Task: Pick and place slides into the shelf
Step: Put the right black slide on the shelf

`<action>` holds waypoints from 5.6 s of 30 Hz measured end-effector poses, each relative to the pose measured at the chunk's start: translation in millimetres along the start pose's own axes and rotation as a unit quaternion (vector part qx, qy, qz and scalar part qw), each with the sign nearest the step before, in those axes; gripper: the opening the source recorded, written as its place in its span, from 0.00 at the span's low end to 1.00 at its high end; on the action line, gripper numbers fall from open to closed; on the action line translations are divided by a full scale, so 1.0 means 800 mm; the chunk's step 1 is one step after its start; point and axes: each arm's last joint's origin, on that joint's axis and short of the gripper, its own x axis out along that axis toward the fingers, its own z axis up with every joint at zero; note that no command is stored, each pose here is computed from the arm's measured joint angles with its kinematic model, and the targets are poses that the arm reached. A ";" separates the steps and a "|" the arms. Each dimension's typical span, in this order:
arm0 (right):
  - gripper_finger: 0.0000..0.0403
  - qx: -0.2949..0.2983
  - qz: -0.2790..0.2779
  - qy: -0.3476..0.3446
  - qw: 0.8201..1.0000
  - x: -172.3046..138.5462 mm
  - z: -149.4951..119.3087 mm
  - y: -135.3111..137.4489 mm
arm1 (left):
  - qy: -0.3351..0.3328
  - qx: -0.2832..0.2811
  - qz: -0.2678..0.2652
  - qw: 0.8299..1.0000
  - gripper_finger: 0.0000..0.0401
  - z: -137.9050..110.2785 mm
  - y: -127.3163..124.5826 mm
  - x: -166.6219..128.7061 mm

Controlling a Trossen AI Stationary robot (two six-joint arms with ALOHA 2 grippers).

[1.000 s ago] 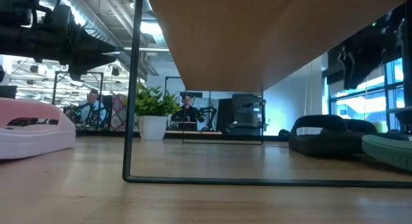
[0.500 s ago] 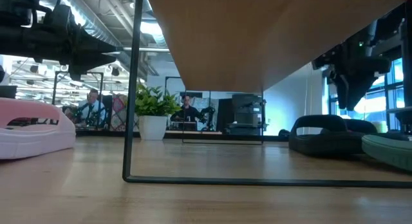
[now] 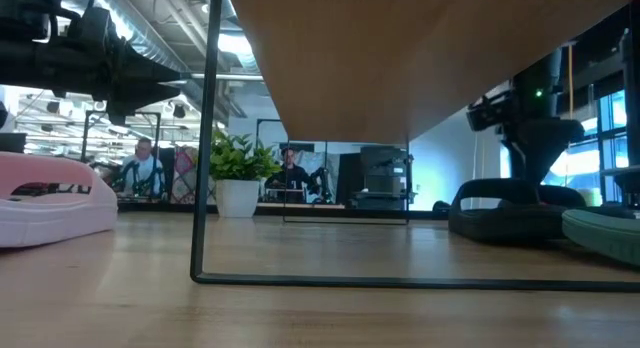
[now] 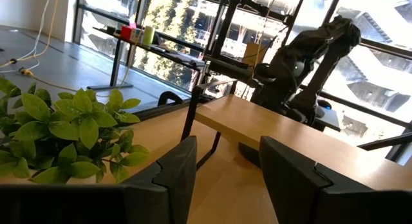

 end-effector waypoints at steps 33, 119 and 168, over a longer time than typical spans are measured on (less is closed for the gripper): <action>0.03 0.062 -0.080 0.007 0.995 -0.053 -0.014 -0.008 | 0.000 0.000 0.000 1.000 0.40 0.000 0.000 0.000; 0.03 -0.694 -0.160 -0.412 0.568 -0.136 0.223 -0.007 | -0.002 0.000 0.003 1.000 0.40 0.000 0.000 0.000; 0.37 -0.653 -0.110 -0.369 0.652 -0.120 0.219 -0.007 | -0.009 0.025 0.019 0.999 0.40 0.001 0.001 0.000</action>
